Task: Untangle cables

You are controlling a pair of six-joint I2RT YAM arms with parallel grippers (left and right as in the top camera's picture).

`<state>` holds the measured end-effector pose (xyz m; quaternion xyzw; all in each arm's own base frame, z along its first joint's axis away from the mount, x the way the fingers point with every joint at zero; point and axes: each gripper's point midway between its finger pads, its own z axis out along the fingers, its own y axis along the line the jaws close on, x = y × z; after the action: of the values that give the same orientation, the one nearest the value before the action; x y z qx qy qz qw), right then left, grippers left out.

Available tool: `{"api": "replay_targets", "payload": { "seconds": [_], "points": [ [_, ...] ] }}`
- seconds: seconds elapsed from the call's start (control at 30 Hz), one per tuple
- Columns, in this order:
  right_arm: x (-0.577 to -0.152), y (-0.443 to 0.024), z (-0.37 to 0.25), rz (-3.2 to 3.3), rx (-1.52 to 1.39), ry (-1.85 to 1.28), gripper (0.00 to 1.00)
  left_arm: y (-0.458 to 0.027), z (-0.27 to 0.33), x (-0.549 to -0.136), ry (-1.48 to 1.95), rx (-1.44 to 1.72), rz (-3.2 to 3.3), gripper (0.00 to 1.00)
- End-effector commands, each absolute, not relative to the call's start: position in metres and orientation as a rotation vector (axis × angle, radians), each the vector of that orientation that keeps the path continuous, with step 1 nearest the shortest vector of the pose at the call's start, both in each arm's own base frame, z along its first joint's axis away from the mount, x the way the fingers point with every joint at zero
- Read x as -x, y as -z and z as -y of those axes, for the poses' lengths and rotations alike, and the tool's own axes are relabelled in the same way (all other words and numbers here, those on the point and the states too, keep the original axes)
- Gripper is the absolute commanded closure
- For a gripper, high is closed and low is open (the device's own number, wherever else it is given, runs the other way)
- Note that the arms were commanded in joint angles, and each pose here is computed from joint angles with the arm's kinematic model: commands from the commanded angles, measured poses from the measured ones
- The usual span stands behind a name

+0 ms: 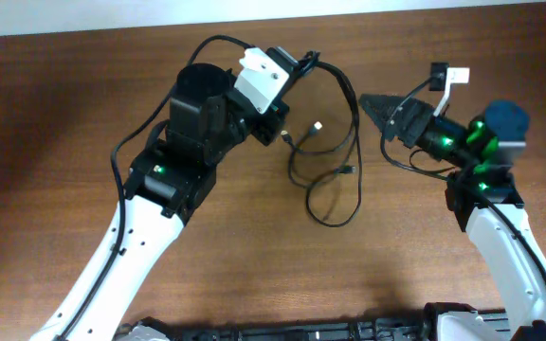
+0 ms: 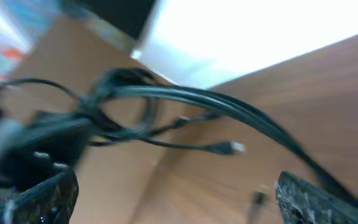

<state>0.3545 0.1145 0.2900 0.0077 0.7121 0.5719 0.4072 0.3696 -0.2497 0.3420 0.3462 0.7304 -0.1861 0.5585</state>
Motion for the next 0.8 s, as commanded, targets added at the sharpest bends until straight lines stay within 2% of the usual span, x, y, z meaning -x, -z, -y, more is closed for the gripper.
{"api": "replay_targets", "payload": {
  "seconds": [0.0,0.1,0.43,0.6,0.77],
  "points": [
    [-0.338,-0.315,-0.123,-1.792,-0.078,-1.66,0.01,-0.355,0.264,-0.36,0.507,-0.848,-1.675,1.0],
    [-0.336,-0.329,-0.124,-1.742,-0.042,-1.671,0.02,-0.354,0.279,-0.353,0.536,-0.881,-1.656,1.0],
    [-0.337,-0.335,-0.122,-1.716,-0.059,-1.677,0.2,-0.353,0.311,-0.332,0.59,-0.954,-1.616,1.0],
    [-0.337,-0.336,-0.122,-1.714,-0.061,-1.674,0.22,-0.343,0.325,-0.324,0.615,-0.993,-1.625,1.0],
    [-0.338,-0.336,-0.121,-1.714,-0.062,-1.674,0.35,-0.333,0.335,-0.321,0.631,-1.019,-1.636,1.0]
  ]
}}
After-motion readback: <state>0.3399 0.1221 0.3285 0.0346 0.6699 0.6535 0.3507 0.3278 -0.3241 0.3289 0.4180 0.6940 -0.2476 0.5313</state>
